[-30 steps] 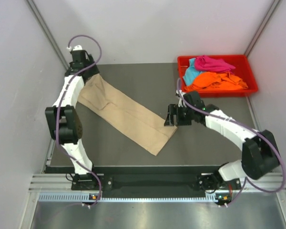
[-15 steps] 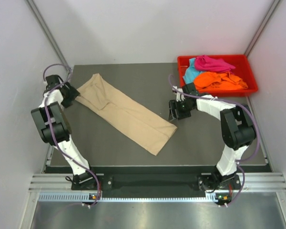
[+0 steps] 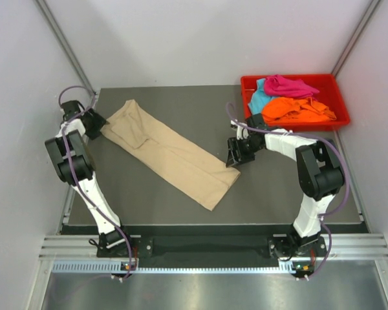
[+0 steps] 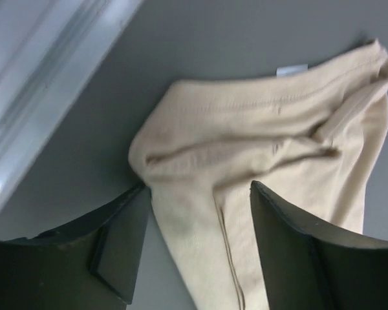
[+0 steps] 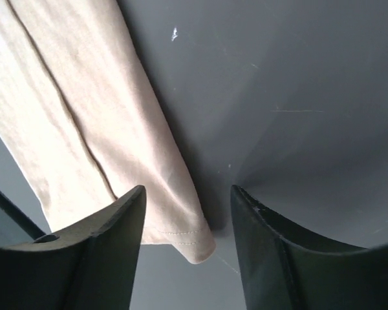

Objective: Fold and stack the t-shirts
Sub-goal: Fold the tshirt

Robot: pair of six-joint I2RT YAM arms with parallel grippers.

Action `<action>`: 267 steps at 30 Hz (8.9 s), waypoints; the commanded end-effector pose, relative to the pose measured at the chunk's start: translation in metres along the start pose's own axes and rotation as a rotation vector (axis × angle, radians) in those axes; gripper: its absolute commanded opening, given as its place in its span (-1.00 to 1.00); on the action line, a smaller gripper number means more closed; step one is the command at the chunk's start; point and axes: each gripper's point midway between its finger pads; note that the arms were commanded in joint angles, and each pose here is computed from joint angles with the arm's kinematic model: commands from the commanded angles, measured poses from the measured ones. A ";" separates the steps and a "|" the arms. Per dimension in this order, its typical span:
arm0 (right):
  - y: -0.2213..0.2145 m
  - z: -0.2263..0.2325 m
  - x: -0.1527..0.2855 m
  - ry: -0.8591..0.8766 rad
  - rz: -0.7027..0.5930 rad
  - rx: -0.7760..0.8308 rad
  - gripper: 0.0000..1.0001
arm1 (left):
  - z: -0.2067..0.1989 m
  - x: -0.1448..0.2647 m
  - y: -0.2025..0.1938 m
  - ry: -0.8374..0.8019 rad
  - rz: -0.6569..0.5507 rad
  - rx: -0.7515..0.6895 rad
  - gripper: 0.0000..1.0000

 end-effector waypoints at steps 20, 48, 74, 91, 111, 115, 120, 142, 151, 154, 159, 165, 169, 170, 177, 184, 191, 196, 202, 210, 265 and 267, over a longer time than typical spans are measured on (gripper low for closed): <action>-0.078 0.031 0.001 0.097 0.014 -0.228 -1.00 | -0.074 -0.091 -0.038 -0.202 0.078 -0.069 -1.00; -0.125 0.156 0.006 0.264 -0.065 -0.185 -1.00 | -0.279 -0.100 -0.098 -0.438 -0.010 -0.174 -1.00; -0.147 0.118 0.011 0.083 0.019 -0.165 0.03 | -0.165 0.066 -0.102 -0.077 0.013 -0.323 0.53; -0.160 0.118 0.008 0.185 0.113 -0.090 -0.05 | -0.026 0.245 -0.406 -0.143 0.485 -0.272 0.18; -0.165 0.121 -0.005 0.246 0.157 -0.116 -0.02 | 0.044 0.275 -0.429 0.193 0.489 -0.255 0.12; -0.168 0.120 -0.005 0.243 0.167 -0.112 -0.02 | 0.039 0.276 -0.441 0.145 0.542 -0.227 0.03; -0.173 0.115 -0.007 0.222 0.182 -0.111 -0.03 | 0.046 0.274 -0.443 0.162 0.552 -0.242 -0.05; -0.203 0.109 -0.007 0.249 0.221 -0.135 -1.00 | 0.074 0.292 -0.453 0.129 0.621 -0.144 -1.00; -0.143 0.135 0.015 0.303 0.086 -0.126 -1.00 | -0.003 0.300 -0.413 -0.085 0.455 -0.146 -1.00; -0.090 0.135 0.024 0.287 0.008 -0.137 -1.00 | -0.039 0.289 -0.394 -0.082 0.384 -0.151 -1.00; 0.004 0.120 0.022 0.274 -0.061 -0.158 -1.00 | -0.077 0.238 -0.349 -0.021 0.353 -0.163 -1.00; 0.097 0.096 0.000 0.259 -0.074 -0.168 -1.00 | -0.113 0.172 -0.276 -0.018 0.317 -0.109 -1.00; 0.135 0.086 -0.008 0.270 -0.097 -0.185 -1.00 | -0.129 0.137 -0.260 -0.008 0.382 -0.120 -1.00; 0.141 0.084 -0.009 0.284 -0.101 -0.194 -1.00 | -0.136 0.126 -0.257 -0.005 0.395 -0.131 -1.00; 0.160 0.076 -0.029 0.320 -0.094 -0.223 -1.00 | -0.149 0.099 -0.241 -0.005 0.385 -0.155 -1.00; 0.157 0.066 -0.042 0.322 -0.080 -0.242 -1.00 | -0.150 0.094 -0.222 -0.005 0.329 -0.148 -1.00; 0.166 0.059 -0.049 0.322 -0.093 -0.259 -1.00 | -0.151 0.079 -0.223 -0.004 0.359 -0.133 -1.00; 0.174 0.056 -0.050 0.327 -0.106 -0.270 -1.00 | -0.157 0.070 -0.216 -0.016 0.348 -0.134 -1.00; 0.177 0.053 -0.056 0.332 -0.109 -0.285 -0.95 | -0.160 0.065 -0.214 -0.019 0.352 -0.134 -1.00; 0.193 0.035 -0.057 0.310 -0.153 -0.329 -0.45 | -0.159 0.058 -0.198 0.015 0.298 -0.169 -0.48; 0.216 0.028 -0.003 0.137 -0.247 -0.202 -0.67 | -0.229 0.090 -0.216 -0.398 0.386 -0.227 -0.33; 0.198 0.044 0.002 0.150 -0.210 -0.173 -0.62 | -0.216 0.113 -0.229 -0.399 0.412 -0.205 -0.34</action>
Point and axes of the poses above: each gripper's point midway between its finger pads, its own x axis back along the fingers, its own z axis along the line the jaws close on, y = z × x, and after that the axes turned 2 degrees about x, right-handed
